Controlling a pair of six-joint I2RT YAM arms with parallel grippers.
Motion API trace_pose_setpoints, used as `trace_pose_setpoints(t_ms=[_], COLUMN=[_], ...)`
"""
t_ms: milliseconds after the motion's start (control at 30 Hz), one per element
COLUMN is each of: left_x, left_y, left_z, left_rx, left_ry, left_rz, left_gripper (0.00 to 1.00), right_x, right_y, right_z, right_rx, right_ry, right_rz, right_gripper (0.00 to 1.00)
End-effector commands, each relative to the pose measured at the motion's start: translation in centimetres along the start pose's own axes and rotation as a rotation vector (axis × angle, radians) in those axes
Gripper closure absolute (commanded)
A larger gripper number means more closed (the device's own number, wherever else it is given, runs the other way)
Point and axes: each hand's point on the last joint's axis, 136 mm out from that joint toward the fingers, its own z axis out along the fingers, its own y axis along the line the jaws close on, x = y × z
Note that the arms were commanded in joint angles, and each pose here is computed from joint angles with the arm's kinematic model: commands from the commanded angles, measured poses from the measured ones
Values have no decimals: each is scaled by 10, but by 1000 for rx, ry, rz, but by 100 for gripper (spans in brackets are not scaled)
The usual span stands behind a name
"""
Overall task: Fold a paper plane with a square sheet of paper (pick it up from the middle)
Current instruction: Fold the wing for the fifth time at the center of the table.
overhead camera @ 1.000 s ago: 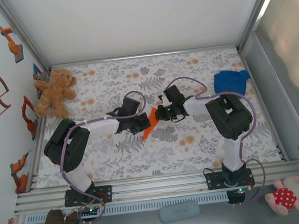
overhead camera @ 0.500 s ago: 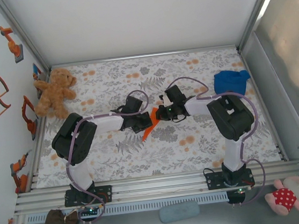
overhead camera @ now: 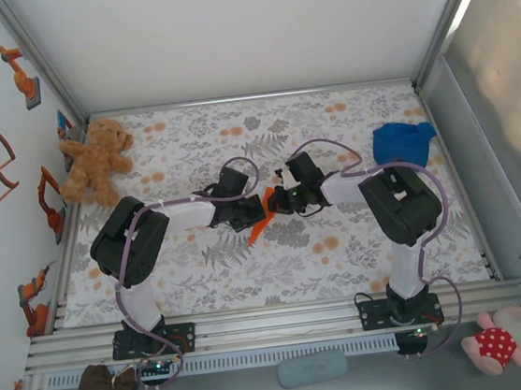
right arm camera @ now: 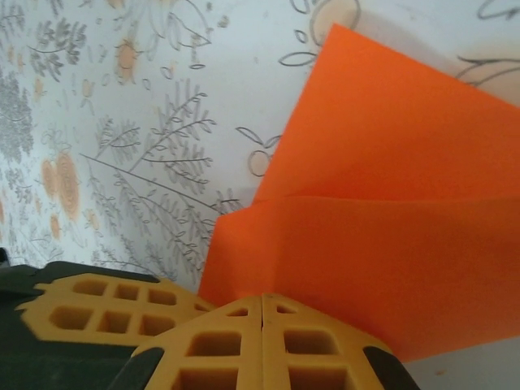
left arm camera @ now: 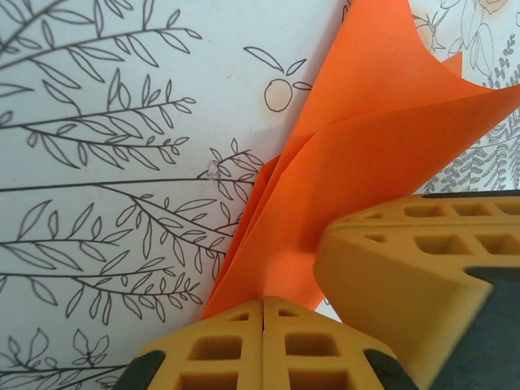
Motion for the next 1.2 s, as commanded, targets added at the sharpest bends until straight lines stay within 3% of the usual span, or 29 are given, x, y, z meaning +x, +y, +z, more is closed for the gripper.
trace_pose_setpoints(t_ms=[0,433,633,800,967,1067,1167], left_x=[28,48,35,9,-8,-12,-14], left_y=[46,70,43,-12,-30,-16,9], left_z=[10,11,5,-22,-62,-83,-105], left_rx=[-160,-194,-136,-16,2,-32,-88], left_ry=[85,114,110,57,-41,-94,-148], left_rz=[-59,-106,-51,25,60,47,28], left_gripper=[100,100,98,93,74,57,47], right_x=[3,-60,-79,-79,-60,-43,-27], right_y=[-21,-99,-87,-64,-54,-49,-30], right_z=[4,-36,-64,-97,-116,-122,-119], right_rx=[61,170,192,204,229,286,302], right_ry=[3,-128,-175,-214,-220,-209,-183], right_rz=[24,124,96,76,116,133,100], right_gripper=[100,100,100,100,98,85,82])
